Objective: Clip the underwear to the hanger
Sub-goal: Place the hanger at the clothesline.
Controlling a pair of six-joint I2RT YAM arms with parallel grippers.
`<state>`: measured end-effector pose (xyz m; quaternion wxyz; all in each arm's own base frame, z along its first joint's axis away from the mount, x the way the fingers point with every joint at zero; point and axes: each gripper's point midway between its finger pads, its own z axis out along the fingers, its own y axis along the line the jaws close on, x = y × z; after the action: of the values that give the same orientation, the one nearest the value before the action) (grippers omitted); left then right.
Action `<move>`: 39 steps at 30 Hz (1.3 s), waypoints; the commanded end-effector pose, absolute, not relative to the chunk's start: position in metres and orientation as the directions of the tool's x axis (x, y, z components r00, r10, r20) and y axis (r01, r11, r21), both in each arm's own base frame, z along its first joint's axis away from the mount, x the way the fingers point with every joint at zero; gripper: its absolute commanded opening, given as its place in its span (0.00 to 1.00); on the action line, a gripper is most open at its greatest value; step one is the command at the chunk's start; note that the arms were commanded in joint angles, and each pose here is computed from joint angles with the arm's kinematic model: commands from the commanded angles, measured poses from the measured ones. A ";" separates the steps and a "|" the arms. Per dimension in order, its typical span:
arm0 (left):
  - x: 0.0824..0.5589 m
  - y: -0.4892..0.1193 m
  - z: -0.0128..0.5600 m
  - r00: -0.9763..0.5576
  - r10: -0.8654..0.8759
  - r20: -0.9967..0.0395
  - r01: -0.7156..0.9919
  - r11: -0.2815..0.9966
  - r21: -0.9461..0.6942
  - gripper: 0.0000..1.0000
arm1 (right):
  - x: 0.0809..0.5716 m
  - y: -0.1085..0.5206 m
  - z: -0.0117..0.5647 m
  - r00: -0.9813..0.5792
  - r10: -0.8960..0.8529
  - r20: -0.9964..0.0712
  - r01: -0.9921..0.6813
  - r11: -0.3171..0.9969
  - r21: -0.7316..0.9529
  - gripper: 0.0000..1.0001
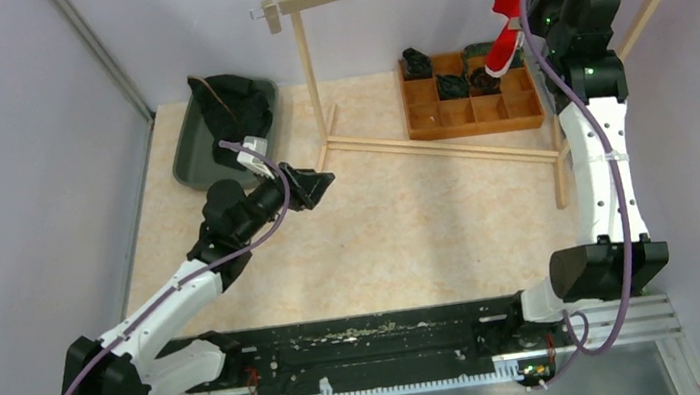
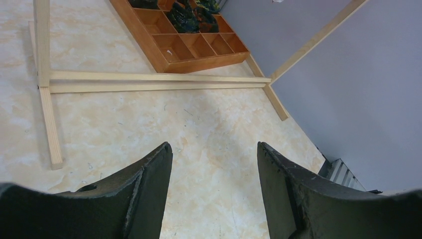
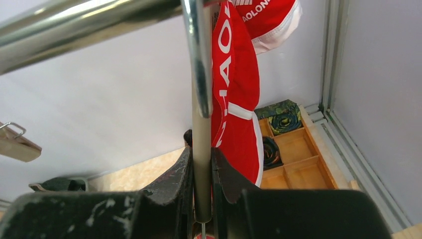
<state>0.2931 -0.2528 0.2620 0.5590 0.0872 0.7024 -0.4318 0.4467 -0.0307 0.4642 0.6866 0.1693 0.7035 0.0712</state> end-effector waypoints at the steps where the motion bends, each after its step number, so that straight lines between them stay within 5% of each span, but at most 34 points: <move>1: 0.296 -0.257 0.278 -0.330 -0.365 -0.871 0.625 0.607 -0.491 0.69 | 0.445 -0.048 0.504 0.130 0.358 -0.925 0.118 0.920 0.373 0.00; 19: 0.306 -0.263 0.265 -0.373 -0.351 -0.859 0.598 0.617 -0.512 0.68 | 0.446 -0.084 0.492 0.159 0.358 -0.920 0.177 0.906 0.383 0.00; 25: 0.308 -0.264 0.261 -0.379 -0.339 -0.861 0.596 0.622 -0.507 0.68 | 0.437 -0.080 0.491 0.182 0.359 -0.916 0.158 0.908 0.387 0.31; 39: 0.306 -0.267 0.259 -0.394 -0.338 -0.854 0.599 0.611 -0.518 0.68 | 0.391 -0.072 0.521 0.277 0.329 -0.903 0.130 0.918 0.375 0.57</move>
<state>0.3065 -0.2628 0.2431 0.5346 0.0871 0.7276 -0.4209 0.4158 -0.0760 0.4759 0.7281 0.2096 0.6497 0.0618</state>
